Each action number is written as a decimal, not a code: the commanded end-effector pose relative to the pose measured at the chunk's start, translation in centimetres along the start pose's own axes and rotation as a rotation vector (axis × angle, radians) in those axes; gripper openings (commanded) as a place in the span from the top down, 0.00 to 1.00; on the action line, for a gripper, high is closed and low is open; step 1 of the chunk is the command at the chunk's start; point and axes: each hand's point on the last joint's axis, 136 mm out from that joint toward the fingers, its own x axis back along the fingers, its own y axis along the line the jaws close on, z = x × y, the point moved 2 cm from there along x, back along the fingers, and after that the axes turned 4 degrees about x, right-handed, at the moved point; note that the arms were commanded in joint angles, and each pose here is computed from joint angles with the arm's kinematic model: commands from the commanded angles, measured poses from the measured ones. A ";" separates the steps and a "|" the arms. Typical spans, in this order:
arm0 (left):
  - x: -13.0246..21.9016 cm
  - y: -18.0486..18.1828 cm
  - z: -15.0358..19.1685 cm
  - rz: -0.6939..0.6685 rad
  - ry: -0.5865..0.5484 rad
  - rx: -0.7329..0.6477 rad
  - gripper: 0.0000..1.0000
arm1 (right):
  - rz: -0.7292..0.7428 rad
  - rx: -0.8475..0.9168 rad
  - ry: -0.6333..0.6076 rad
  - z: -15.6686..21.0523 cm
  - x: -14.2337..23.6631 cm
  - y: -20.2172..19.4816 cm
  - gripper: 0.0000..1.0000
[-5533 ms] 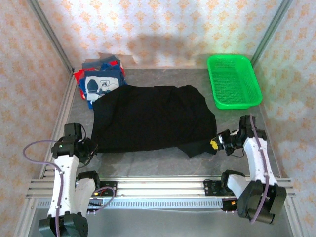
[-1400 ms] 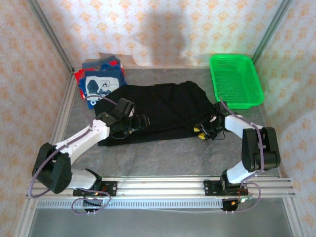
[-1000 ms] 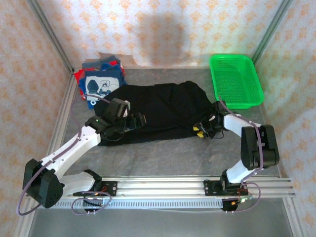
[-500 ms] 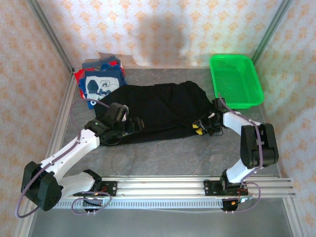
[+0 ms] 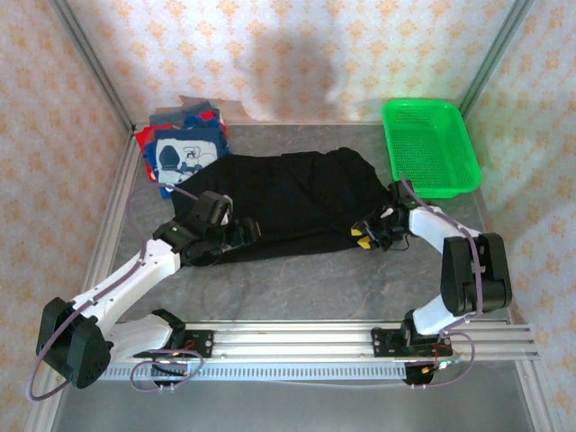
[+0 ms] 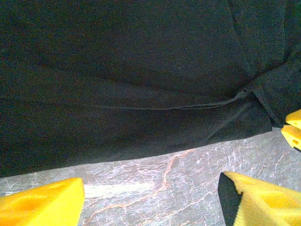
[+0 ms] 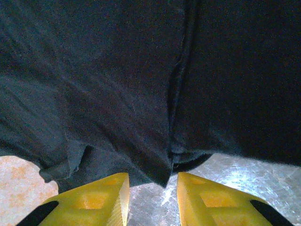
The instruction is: Fold and stack the t-shirts
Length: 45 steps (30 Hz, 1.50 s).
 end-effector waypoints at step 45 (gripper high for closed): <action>0.6 3.8 2.7 -0.070 0.008 0.024 0.24 | 0.029 0.165 0.004 -6.6 -1.9 10.2 1.00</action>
